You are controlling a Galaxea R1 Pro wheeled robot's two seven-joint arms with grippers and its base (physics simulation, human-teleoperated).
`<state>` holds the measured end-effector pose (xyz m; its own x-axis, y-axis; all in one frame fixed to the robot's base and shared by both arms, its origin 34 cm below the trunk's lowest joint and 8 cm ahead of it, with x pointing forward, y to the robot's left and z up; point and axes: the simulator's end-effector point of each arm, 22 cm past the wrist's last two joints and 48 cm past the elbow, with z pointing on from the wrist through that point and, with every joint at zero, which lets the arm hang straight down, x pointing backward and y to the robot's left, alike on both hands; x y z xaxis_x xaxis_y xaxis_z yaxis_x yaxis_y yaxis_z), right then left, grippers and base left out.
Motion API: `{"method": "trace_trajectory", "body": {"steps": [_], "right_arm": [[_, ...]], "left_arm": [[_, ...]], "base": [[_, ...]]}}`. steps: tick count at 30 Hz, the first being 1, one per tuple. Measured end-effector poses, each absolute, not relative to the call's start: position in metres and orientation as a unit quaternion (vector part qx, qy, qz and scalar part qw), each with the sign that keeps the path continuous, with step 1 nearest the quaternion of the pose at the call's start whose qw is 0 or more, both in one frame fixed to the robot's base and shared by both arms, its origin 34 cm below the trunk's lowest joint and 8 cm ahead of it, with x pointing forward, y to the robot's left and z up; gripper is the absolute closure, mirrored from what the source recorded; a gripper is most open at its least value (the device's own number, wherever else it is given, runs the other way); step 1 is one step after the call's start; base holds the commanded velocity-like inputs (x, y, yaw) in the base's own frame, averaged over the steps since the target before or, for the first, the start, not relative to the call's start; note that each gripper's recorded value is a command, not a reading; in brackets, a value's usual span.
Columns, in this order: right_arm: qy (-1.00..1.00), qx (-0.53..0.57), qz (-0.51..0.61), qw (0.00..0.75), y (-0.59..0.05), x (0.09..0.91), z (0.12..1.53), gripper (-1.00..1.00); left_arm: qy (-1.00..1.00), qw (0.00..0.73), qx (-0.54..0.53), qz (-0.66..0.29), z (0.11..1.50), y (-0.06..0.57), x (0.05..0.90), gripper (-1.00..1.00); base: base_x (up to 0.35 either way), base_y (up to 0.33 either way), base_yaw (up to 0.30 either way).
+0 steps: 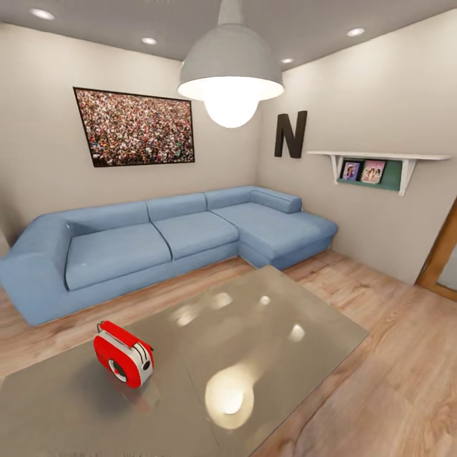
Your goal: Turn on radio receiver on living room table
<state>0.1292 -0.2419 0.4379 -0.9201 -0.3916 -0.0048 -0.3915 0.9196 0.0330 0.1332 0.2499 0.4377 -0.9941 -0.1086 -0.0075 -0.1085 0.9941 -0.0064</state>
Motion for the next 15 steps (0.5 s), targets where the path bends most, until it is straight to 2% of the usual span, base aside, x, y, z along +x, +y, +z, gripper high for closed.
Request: {"method": "trace_trajectory", "body": {"steps": [10,15], "right_arm": [[-0.980,0.200,-0.017,0.001,-0.2421,0.1292,0.4379,-1.00],[-0.980,0.200,-0.017,0.001,-0.2420,0.1291,0.4379,-1.00]], "left_arm": [[0.999,0.004,-0.054,-0.003,0.4377,0.2498,0.1332,-1.00],[0.998,0.004,-0.055,-0.003,0.4377,0.2499,0.1332,-1.00]], "base": [[0.001,0.000,0.286],[0.171,-0.047,0.231]]}}
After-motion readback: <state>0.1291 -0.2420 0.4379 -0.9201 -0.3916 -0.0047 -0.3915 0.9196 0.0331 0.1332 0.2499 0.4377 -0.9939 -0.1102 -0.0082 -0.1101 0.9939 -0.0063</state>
